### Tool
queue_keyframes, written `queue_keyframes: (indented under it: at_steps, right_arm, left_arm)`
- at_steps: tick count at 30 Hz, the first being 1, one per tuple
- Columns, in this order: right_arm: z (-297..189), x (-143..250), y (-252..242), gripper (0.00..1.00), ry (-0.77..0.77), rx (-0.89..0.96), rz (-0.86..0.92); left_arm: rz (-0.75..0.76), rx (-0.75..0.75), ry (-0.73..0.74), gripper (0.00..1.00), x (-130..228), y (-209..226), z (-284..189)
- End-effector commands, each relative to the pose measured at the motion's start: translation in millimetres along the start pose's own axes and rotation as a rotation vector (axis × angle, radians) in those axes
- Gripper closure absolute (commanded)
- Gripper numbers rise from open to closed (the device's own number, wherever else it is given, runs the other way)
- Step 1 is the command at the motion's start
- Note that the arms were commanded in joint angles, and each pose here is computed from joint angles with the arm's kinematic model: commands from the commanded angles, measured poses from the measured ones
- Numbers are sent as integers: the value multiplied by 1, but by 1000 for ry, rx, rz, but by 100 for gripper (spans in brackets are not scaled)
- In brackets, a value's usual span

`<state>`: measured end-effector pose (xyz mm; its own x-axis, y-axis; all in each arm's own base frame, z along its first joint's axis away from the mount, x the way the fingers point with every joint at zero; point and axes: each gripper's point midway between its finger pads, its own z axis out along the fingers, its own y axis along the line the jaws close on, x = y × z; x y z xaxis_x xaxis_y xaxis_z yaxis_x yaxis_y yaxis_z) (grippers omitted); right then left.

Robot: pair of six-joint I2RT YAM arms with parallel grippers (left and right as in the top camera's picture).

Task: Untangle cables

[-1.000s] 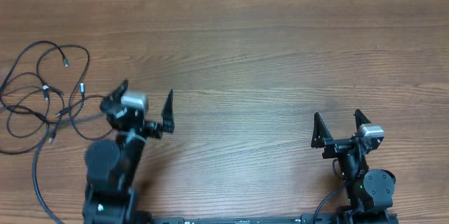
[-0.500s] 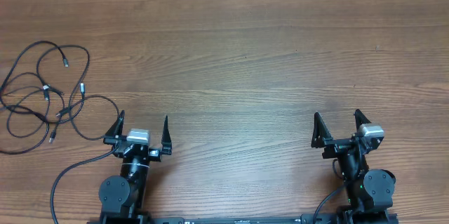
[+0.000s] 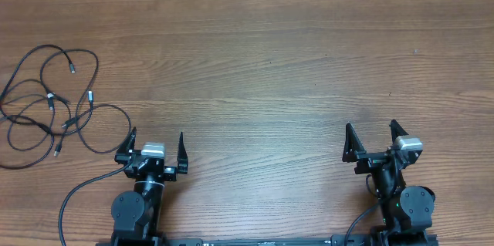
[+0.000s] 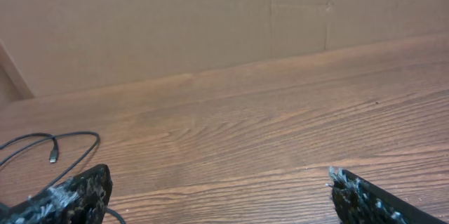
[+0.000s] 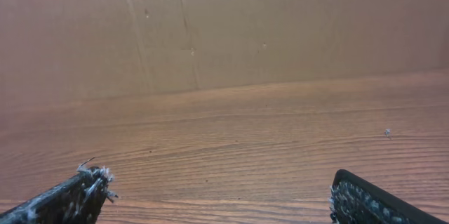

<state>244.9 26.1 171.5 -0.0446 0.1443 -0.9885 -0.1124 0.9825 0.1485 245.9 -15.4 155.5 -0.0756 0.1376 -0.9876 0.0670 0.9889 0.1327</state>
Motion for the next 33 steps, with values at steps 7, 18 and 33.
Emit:
queue_keyframes:
  at_steps: [7,18,33]
  right_arm:
    - [0,2,-1,0,-4,4,3]
    - [0,2,-1,0,-4,4,2]
    - [0,2,-1,0,-4,4,2]
  left_arm:
    - [18,-21,-5,1,0,4,0]
    - [18,-21,-5,1,0,4,0]
    - [18,-20,-5,1,0,4,0]
